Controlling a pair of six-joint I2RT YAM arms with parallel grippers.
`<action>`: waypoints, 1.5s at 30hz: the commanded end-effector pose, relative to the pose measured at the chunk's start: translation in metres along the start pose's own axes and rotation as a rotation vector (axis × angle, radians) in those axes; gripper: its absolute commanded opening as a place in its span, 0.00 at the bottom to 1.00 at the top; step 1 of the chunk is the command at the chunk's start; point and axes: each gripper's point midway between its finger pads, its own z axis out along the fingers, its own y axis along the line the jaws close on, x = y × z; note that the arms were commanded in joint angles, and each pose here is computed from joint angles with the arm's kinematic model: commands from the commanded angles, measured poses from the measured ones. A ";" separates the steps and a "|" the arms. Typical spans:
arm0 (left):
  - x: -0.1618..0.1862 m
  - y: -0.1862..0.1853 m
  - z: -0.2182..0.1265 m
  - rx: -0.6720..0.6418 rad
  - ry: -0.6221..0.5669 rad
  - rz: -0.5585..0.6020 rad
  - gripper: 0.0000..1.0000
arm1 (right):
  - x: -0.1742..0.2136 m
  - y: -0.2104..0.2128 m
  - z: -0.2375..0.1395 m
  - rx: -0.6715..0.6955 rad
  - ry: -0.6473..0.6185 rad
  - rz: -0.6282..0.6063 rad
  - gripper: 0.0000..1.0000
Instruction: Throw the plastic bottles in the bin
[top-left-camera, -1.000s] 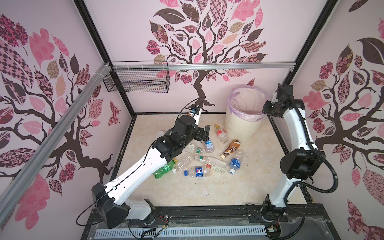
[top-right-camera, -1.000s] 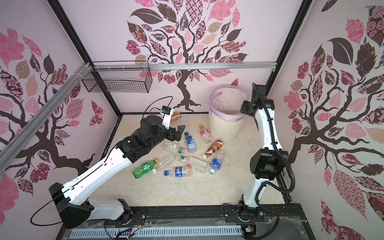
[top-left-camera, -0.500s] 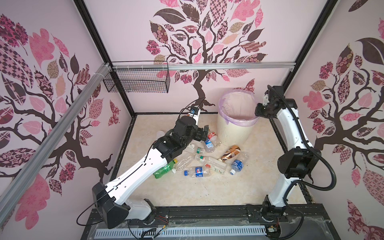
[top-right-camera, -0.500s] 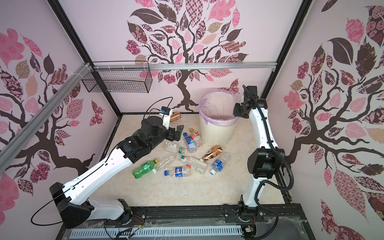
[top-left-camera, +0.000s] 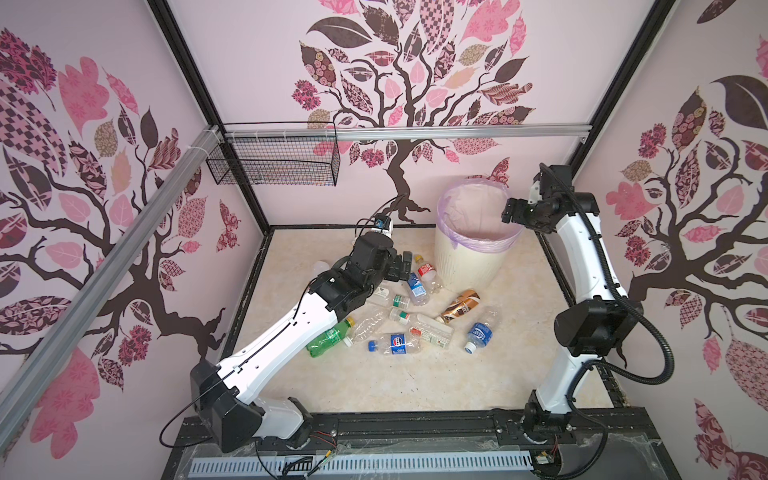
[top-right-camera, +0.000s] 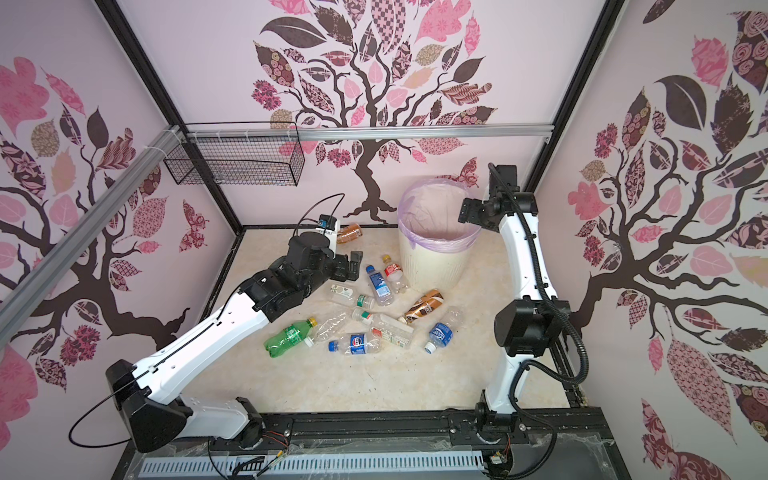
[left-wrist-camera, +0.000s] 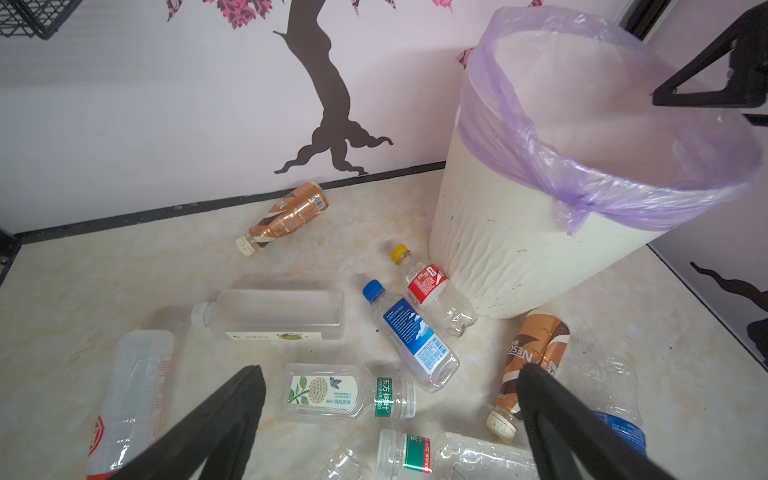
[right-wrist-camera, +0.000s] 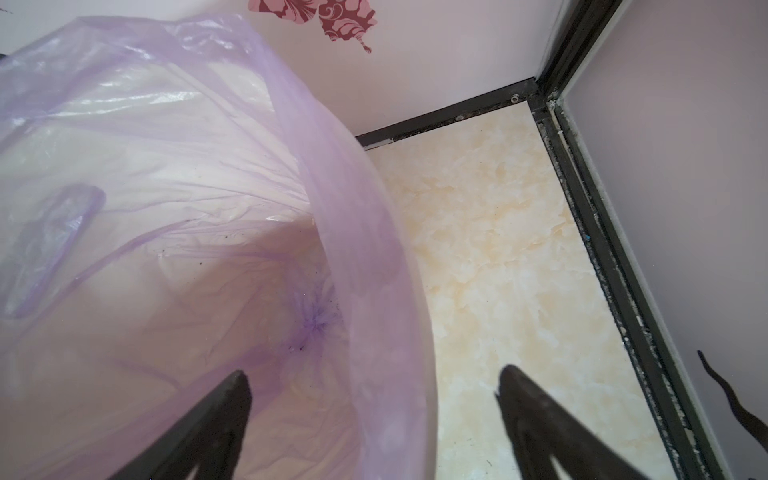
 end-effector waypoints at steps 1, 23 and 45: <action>0.010 0.016 0.004 -0.037 0.038 -0.045 0.99 | -0.023 0.003 -0.031 0.006 -0.095 0.030 0.99; 0.031 0.071 -0.007 -0.173 0.197 -0.150 0.98 | 0.006 0.149 -0.162 -0.262 -0.416 -0.251 1.00; 0.061 0.182 0.075 -0.035 0.412 -0.668 0.98 | 0.115 0.293 -0.084 0.018 -0.519 -0.848 1.00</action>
